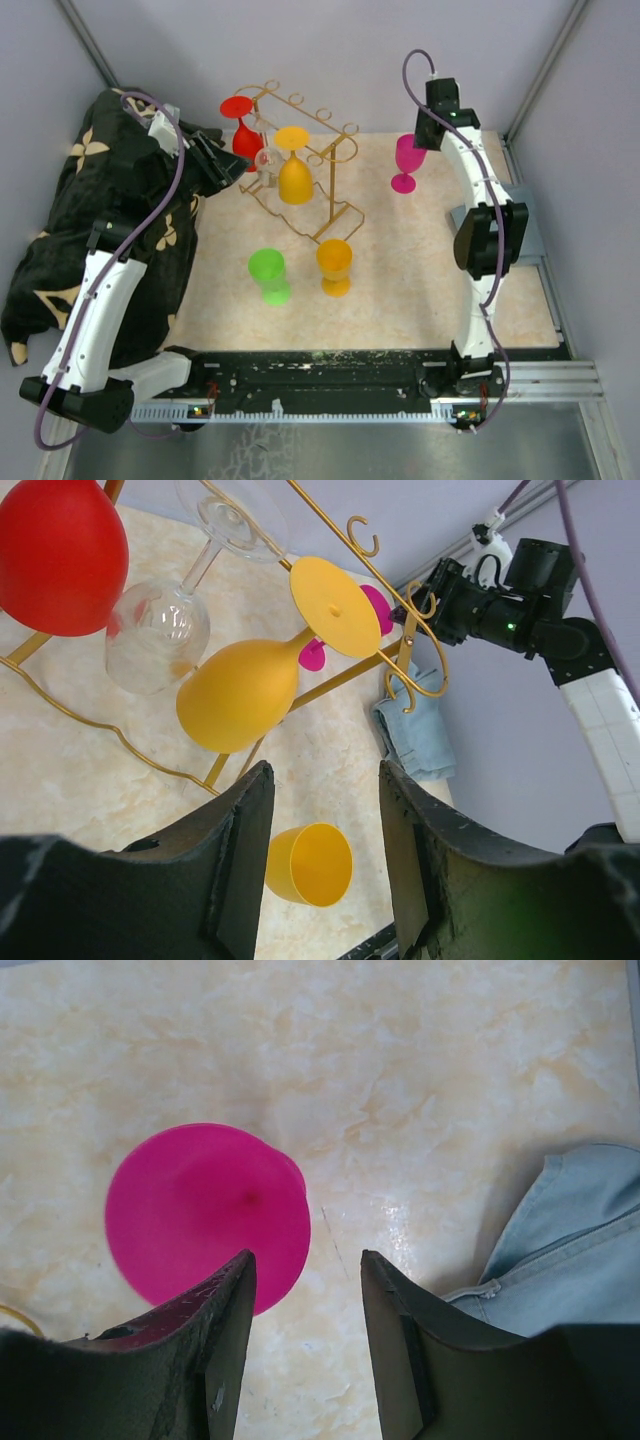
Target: Place the wine glass upside down on the wine glass rack
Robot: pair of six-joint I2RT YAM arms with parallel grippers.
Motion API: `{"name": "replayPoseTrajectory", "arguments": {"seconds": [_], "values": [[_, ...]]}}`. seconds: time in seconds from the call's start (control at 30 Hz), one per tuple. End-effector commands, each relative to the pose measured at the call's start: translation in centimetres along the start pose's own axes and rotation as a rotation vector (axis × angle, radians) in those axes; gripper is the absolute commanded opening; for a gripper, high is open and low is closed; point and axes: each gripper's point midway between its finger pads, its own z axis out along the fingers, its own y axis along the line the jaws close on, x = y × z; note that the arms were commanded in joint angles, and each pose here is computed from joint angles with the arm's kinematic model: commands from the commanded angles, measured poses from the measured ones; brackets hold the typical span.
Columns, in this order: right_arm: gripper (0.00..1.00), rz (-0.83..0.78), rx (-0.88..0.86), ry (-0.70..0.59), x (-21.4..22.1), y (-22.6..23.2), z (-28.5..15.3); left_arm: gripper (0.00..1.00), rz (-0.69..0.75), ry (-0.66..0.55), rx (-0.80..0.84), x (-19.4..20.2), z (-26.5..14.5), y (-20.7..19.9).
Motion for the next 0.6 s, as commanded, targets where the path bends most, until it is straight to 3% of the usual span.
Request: {"name": "replayPoseTrajectory", "arguments": {"seconds": [0.0, 0.27, 0.5, 0.57], "values": [[0.47, 0.012, 0.023, -0.016, -0.9, -0.9, 1.0, 0.52, 0.018, -0.022, 0.005, -0.4, -0.3, -0.2], [0.43, 0.015, 0.007, 0.017, 0.1, -0.4, 2.8, 0.53, 0.015, -0.019, -0.009, -0.1, 0.1, 0.3], [0.04, 0.018, 0.017, 0.037, 0.8, -0.4, 3.8, 0.53, 0.015, -0.023, -0.016, -0.3, 0.4, 0.4], [0.0, 0.019, 0.029, 0.036, 0.8, -0.6, 3.8, 0.53, 0.016, -0.023, -0.015, -0.4, 0.4, 0.4]]}}
